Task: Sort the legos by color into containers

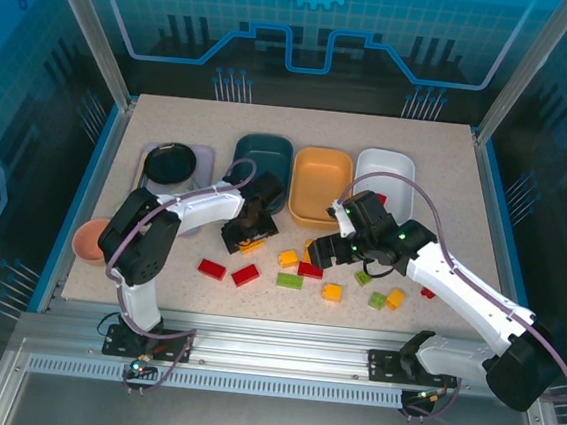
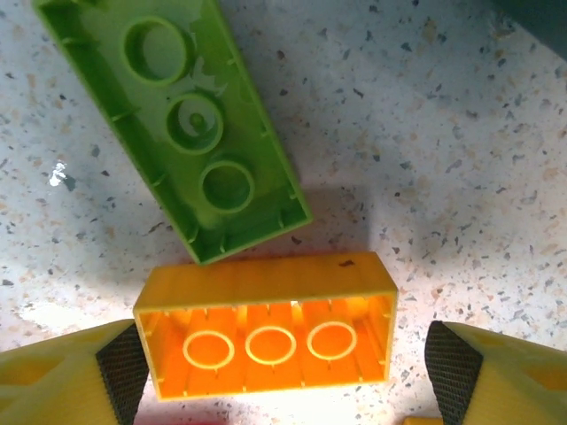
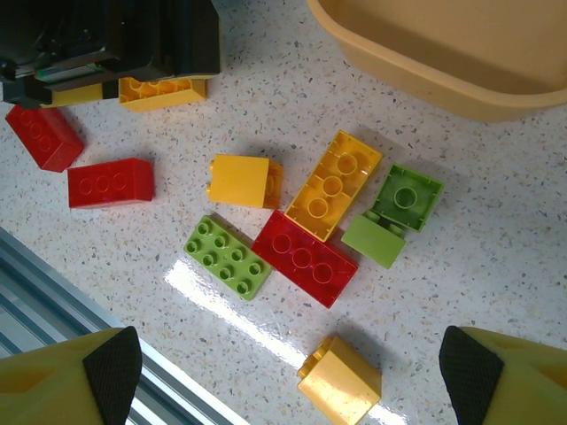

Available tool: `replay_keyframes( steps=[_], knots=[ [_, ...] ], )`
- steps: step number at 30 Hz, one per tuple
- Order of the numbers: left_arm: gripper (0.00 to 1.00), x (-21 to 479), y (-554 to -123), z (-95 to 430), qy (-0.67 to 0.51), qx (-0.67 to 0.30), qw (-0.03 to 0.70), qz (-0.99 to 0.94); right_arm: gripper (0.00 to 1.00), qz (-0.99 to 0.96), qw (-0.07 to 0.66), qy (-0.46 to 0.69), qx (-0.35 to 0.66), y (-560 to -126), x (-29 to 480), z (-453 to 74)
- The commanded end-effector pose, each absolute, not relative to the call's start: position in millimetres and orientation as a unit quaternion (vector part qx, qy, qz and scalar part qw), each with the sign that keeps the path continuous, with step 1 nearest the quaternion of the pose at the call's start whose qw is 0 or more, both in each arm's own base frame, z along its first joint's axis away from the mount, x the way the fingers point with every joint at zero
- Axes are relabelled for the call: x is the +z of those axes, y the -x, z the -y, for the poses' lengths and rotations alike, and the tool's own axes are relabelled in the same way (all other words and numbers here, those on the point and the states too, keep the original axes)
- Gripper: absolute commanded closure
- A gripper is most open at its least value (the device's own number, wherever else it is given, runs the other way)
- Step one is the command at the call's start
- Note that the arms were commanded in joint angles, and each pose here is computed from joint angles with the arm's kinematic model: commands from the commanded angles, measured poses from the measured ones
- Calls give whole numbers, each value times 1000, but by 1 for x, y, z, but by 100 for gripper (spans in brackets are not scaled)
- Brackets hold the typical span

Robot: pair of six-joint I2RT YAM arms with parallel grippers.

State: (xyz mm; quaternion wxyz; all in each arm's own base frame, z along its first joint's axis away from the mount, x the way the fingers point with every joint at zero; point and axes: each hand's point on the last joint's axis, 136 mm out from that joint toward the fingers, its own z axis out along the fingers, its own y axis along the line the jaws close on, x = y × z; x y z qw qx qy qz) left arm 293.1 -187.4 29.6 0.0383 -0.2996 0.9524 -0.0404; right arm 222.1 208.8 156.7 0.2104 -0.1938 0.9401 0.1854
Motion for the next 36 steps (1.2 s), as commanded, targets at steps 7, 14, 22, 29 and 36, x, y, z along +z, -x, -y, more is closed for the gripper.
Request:
replay_keyframes(
  steps=[7, 14, 22, 29, 36],
  knots=[
    [20, 15, -286, 183, 293, -17, 38, -955, 11, -939, 205, 197, 193, -219, 155, -214],
    [37, 14, -285, 185, 284, -27, 46, -957, 13, -940, 209, 192, 191, -221, 156, -215],
    [38, 83, -285, 190, 267, -67, 88, -957, 15, -933, 257, 168, 190, -227, 187, -203],
    [38, 150, -338, 182, 248, -105, 166, -949, 15, -922, 291, 95, 235, -246, 211, -198],
    [38, 137, -422, 164, 250, -104, 175, -946, 13, -886, 350, 32, 301, -292, 235, -211]
  ],
)
